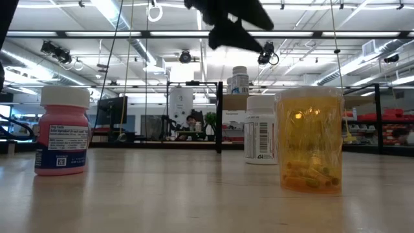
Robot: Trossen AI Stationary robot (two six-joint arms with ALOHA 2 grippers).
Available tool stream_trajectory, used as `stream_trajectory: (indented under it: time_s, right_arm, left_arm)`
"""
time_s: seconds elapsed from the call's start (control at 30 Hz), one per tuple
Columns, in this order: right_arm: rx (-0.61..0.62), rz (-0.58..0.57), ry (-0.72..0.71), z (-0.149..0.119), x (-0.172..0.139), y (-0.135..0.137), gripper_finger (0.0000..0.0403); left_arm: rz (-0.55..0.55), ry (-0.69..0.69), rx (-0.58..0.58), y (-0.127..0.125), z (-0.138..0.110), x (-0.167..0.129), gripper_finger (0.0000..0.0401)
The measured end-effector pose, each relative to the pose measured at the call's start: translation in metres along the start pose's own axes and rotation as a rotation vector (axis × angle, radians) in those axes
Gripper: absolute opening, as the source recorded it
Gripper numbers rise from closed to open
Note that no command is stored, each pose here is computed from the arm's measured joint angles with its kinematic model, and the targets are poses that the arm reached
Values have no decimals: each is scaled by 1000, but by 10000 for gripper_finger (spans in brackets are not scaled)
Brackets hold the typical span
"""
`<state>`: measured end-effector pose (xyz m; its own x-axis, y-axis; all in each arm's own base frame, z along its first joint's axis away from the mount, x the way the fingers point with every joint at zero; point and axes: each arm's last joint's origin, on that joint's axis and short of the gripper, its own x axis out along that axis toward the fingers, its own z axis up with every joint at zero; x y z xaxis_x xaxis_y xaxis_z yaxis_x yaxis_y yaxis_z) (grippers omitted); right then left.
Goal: Pick and place medicine bottles onto shelf by color
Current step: Put the white green medicine bottle on the shelf
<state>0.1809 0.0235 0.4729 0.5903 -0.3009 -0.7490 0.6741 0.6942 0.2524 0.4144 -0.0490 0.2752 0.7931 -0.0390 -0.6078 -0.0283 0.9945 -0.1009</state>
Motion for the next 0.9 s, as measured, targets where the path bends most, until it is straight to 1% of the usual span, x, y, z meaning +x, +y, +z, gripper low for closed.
stream_trajectory:
  time_s: [0.23, 0.4, 0.53, 0.63, 0.73, 0.8, 0.9]
  right_arm:
    - [36, -12, 14, 0, 6, 5, 229]
    - [70, -18, 33, 0, 12, 9, 229]
    - [93, -17, 45, 0, 13, 11, 229]
    - [106, -17, 48, 0, 14, 11, 229]
    - [116, -17, 47, 0, 14, 11, 229]
    - [119, -17, 47, 0, 14, 11, 229]
    - [119, -17, 47, 0, 14, 11, 229]
  left_arm:
    - [3, 80, 25, -3, -26, 27, 281]
    - [7, 100, 27, -3, -35, 44, 281]
    - [20, 122, 30, -2, -41, 52, 281]
    - [27, 143, 56, -3, -47, 60, 281]
    - [61, 159, 67, -3, -51, 62, 281]
    - [85, 144, 68, -3, -51, 65, 281]
    - [99, 173, 72, -2, -55, 66, 281]
